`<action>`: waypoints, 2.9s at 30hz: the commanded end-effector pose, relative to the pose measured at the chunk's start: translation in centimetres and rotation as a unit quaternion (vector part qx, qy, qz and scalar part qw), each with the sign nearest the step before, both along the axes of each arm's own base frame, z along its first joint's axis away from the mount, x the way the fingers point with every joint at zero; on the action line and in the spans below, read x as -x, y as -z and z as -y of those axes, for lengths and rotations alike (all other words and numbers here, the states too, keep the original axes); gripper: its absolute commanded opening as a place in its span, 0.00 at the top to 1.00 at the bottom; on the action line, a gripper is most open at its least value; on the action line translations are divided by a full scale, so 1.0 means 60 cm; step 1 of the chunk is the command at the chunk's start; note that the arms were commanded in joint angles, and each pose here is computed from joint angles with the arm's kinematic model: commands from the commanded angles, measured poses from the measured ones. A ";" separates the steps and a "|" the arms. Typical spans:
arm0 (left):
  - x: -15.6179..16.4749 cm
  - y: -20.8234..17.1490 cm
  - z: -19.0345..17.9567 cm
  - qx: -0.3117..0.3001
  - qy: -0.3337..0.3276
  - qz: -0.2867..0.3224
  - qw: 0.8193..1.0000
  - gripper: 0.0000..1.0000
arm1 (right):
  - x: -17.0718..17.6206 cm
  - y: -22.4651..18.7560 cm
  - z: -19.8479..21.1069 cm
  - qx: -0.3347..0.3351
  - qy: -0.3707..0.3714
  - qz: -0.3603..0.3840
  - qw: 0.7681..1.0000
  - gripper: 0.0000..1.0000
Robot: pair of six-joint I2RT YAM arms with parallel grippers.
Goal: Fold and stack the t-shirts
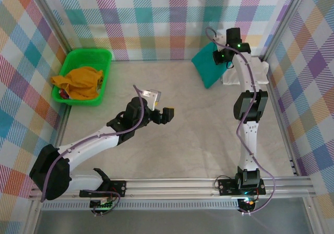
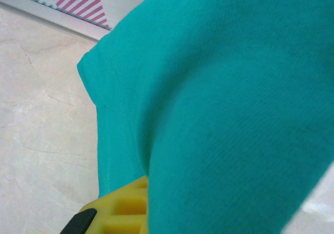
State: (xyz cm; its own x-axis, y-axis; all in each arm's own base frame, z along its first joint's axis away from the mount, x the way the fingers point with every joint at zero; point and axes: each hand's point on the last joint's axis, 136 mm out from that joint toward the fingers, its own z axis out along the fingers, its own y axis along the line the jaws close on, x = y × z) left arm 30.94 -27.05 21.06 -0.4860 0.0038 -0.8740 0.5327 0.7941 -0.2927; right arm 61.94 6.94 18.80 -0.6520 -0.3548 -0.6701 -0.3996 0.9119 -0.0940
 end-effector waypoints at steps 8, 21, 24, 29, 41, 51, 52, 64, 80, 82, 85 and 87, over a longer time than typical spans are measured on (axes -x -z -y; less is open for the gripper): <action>-0.004 -0.004 -0.006 -0.006 -0.014 0.019 1.000 0.06 | -0.019 -0.073 0.056 0.032 0.006 0.068 0.997 1.00; -0.010 0.008 -0.008 -0.013 -0.024 0.010 1.000 0.06 | -0.044 -0.063 0.134 0.042 0.061 0.082 0.994 1.00; -0.007 0.005 -0.012 -0.015 -0.025 0.010 1.000 0.05 | -0.054 -0.037 0.167 0.056 0.084 0.077 0.992 1.00; 0.000 -0.008 -0.022 -0.012 -0.030 0.017 0.999 0.05 | -0.082 0.031 0.252 0.114 0.144 0.073 0.980 1.00; 0.012 -0.019 -0.045 -0.015 -0.045 0.022 0.999 0.04 | -0.107 0.101 0.382 0.172 0.248 0.093 0.949 0.95; 0.000 -0.054 -0.088 -0.006 -0.111 0.072 0.991 0.00 | -0.078 -0.057 0.359 0.090 0.297 0.150 0.939 0.07; -0.001 -0.056 -0.094 -0.008 -0.119 0.078 0.990 0.00 | -0.072 -0.075 0.352 0.078 0.297 0.155 0.939 0.05; -0.007 -0.108 -0.249 -0.003 -0.308 0.173 0.936 0.00 | 0.111 -0.179 0.173 -0.111 0.259 0.191 0.940 0.00; 0.031 0.068 -0.457 -0.122 -0.455 0.142 0.870 0.00 | 0.406 0.065 0.094 -0.114 0.247 0.170 0.947 0.00; 0.022 0.077 -0.464 -0.130 -0.445 0.137 0.875 0.00 | 0.404 0.086 0.097 -0.108 0.249 0.172 0.947 0.00; -0.006 0.095 -0.475 -0.129 -0.434 0.119 0.884 0.00 | 0.388 0.120 0.082 -0.110 0.228 0.154 0.955 0.00; -0.026 0.114 -0.481 -0.140 -0.434 0.103 0.884 0.00 | 0.379 0.151 0.089 -0.097 0.242 0.136 0.956 0.00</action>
State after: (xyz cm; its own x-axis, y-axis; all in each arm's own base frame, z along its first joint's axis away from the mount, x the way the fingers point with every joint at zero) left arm 30.35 2.64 13.23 -0.2849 -0.0474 -0.9574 -0.3542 0.9333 0.0592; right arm 36.96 1.53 8.53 -0.5748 0.0926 -0.8130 0.0888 0.9948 0.0505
